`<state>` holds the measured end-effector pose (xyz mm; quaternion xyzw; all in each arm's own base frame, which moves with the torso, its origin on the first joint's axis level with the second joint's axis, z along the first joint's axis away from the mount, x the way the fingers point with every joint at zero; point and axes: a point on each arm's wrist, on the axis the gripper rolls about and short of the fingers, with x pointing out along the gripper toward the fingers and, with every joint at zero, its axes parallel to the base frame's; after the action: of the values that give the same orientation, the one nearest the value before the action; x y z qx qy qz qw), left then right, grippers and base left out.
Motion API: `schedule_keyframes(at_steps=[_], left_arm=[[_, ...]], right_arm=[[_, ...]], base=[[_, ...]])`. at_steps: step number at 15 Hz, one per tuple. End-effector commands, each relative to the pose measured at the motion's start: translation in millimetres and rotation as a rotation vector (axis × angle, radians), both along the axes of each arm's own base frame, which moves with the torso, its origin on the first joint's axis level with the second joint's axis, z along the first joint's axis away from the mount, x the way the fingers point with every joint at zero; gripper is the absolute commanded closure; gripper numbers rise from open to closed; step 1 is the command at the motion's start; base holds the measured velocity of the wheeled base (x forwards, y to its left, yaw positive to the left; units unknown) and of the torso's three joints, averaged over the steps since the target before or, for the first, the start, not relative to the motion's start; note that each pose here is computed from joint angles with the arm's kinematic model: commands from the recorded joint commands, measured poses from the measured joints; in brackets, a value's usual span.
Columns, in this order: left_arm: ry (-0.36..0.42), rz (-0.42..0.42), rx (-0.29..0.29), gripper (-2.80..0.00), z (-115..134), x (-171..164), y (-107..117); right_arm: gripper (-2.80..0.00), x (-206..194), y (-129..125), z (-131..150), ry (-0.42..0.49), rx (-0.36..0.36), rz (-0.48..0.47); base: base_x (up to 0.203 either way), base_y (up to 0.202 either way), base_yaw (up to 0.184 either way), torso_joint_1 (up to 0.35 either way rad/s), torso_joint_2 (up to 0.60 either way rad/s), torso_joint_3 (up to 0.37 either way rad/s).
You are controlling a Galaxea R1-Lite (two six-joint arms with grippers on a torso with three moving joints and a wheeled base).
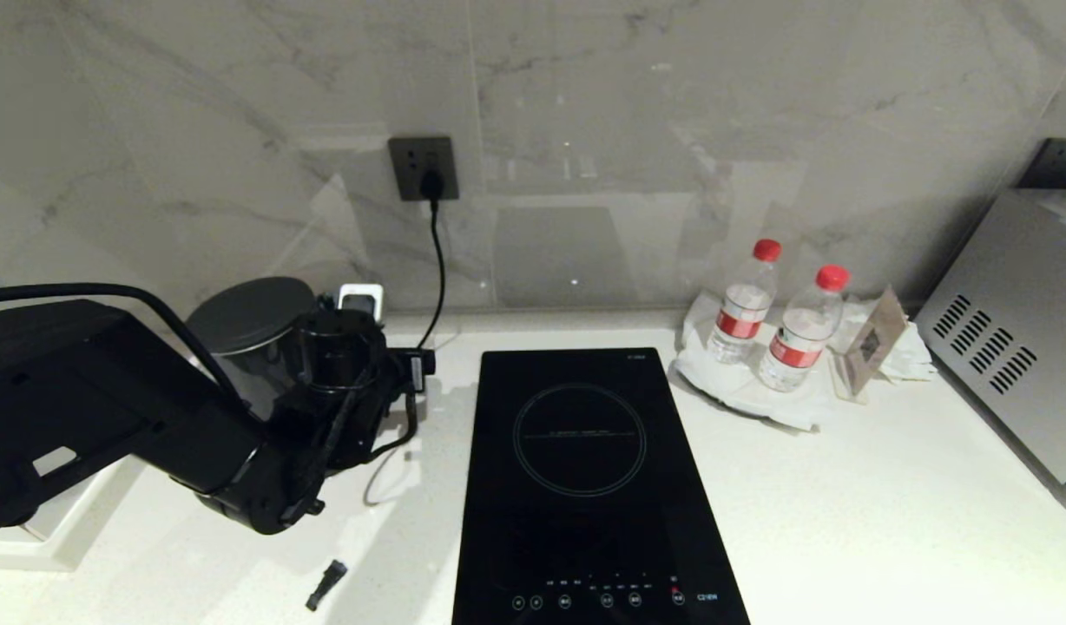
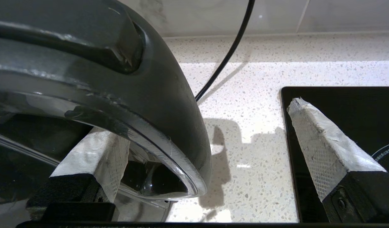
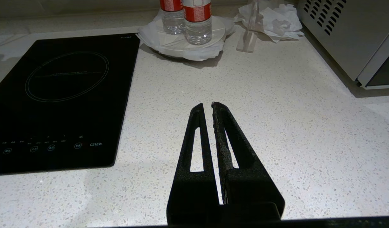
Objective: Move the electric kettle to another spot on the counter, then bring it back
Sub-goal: Pick up the kettle
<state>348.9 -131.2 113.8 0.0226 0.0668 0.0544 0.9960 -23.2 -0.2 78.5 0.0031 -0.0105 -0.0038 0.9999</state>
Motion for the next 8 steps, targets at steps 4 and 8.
schedule_keyframes(at_steps=[4,8], left_arm=[[-0.001,0.002,-0.001,0.00,-0.2,-0.9,-0.1],[0.001,0.001,-0.002,0.00,-0.6,-2.0,-0.3]], right_arm=[[0.00,0.0,0.0,0.0,0.000,0.000,0.000],[0.00,0.0,0.0,0.0,0.000,0.000,0.000]], base=[[0.000,0.000,0.000,0.000,0.00,0.000],[0.000,0.000,0.000,0.000,0.00,0.000]])
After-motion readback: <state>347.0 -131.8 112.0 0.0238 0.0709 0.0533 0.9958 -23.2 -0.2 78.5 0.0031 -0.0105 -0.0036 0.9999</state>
